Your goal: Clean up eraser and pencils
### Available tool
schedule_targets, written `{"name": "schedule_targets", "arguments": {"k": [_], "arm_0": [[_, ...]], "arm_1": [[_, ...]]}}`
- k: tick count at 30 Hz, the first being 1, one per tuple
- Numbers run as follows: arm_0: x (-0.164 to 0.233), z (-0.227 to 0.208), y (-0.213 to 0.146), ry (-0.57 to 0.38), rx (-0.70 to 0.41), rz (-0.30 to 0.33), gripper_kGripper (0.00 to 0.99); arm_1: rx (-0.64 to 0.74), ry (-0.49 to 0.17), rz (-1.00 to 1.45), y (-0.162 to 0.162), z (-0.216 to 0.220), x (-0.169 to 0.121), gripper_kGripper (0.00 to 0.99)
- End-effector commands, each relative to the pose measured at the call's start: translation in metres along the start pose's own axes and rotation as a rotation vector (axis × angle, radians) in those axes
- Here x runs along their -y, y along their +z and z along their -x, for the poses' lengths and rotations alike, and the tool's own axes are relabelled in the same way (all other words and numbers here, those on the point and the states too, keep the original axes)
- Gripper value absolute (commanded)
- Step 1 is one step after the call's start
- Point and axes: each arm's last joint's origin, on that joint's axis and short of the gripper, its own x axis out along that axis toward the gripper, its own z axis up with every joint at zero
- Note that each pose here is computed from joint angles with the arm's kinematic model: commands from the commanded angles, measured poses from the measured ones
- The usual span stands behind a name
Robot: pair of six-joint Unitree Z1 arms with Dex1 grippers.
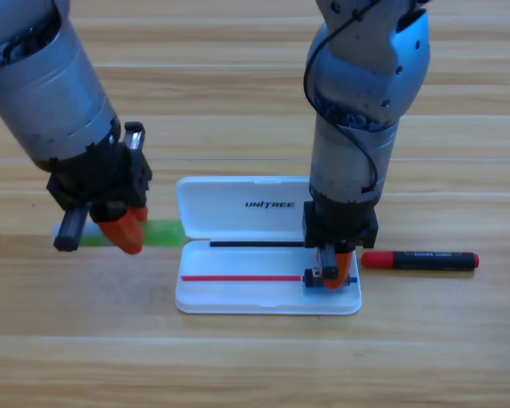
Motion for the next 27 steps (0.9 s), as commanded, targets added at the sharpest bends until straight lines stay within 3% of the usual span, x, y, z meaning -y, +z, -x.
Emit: {"name": "schedule_targets", "arguments": {"k": [1, 11, 13, 16, 17, 27], "arm_0": [[0.005, -0.015, 0.004, -0.055, -0.036, -0.007, 0.000], [0.005, -0.018, 0.004, -0.062, -0.044, -0.007, 0.000], [0.005, -0.019, 0.005, -0.063, -0.045, -0.007, 0.000], [0.005, -0.021, 0.005, -0.067, -0.049, -0.009, 0.000], [0.005, -0.021, 0.005, -0.068, -0.048, -0.009, 0.000], [0.004, -0.025, 0.007, -0.079, -0.051, -0.009, 0.000]], "arm_1": [[-0.060, 0.036, -0.001, 0.000, -0.025, -0.001, 0.000], [-0.068, 0.043, -0.008, -0.003, -0.025, -0.004, 0.000], [-0.067, 0.041, -0.013, -0.004, -0.024, -0.005, 0.215], [-0.064, 0.028, -0.020, -0.005, -0.018, -0.005, 0.747], [-0.057, 0.022, -0.021, -0.005, -0.015, -0.006, 0.810], [0.057, -0.035, -0.020, -0.033, 0.060, -0.035, 0.848]]}}
